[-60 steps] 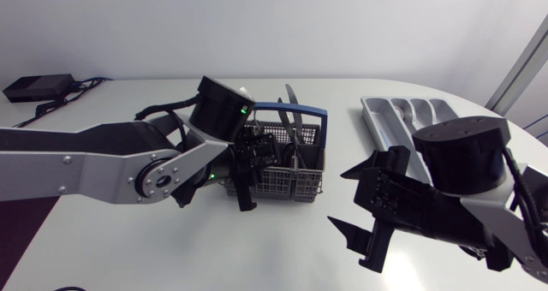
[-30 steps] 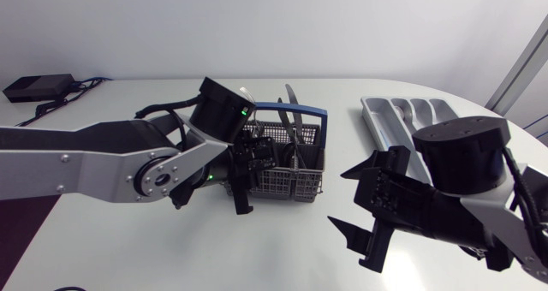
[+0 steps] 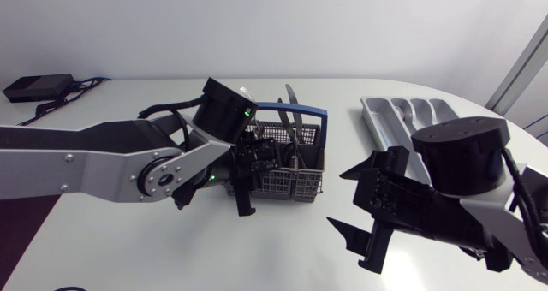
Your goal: Sort the cutlery from the basket into the organizer compartments.
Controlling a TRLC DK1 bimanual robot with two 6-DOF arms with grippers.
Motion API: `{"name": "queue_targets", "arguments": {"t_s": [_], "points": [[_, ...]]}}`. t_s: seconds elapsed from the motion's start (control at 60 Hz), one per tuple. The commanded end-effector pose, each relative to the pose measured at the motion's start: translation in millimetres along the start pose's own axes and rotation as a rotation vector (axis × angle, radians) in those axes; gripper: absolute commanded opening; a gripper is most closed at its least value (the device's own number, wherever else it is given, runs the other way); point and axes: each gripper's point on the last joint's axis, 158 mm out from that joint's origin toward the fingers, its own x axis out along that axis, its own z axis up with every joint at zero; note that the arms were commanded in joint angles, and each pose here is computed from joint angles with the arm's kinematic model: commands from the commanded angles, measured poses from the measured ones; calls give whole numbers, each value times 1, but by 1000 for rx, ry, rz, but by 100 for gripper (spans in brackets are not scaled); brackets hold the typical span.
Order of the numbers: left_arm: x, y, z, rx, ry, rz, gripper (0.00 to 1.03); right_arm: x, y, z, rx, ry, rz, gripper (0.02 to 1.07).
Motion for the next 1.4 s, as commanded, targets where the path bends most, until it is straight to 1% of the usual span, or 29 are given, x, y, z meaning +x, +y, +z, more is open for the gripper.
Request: {"name": "queue_targets", "arguments": {"t_s": [0.0, 0.45, 0.667, 0.783, 1.0, 1.183, 1.217, 1.25, 1.283, 1.383], "points": [[6, 2, 7, 9, -11, 4, 34, 1, -1, 4, 13, -7, -9, 97], [7, 9, 10, 4, -28, 30, 34, 1, 0, 3, 11, -6, -5, 97], [17, 2, 6, 17, -12, 14, 34, 2, 1, 2, 11, -3, -3, 97], [19, 4, 8, 20, -15, 11, 34, 2, 1, 2, 13, -4, -4, 97], [26, 1, 2, 47, 21, -31, 34, 2, 2, 1, 13, -3, -3, 97], [25, 6, -5, 40, 66, -66, 34, 2, 2, 1, 13, -3, -3, 97], [25, 5, -6, 41, 68, -72, 34, 3, 2, 0, 13, -2, -2, 97], [26, 2, -8, 43, 74, -86, 30, 3, 2, 1, 13, -4, -4, 97], [27, -1, -8, 44, 73, -96, 29, 3, 2, 1, 13, -4, -4, 97], [27, -4, -9, 44, 73, -110, 29, 3, 2, 1, 13, -6, -5, 97]]}}
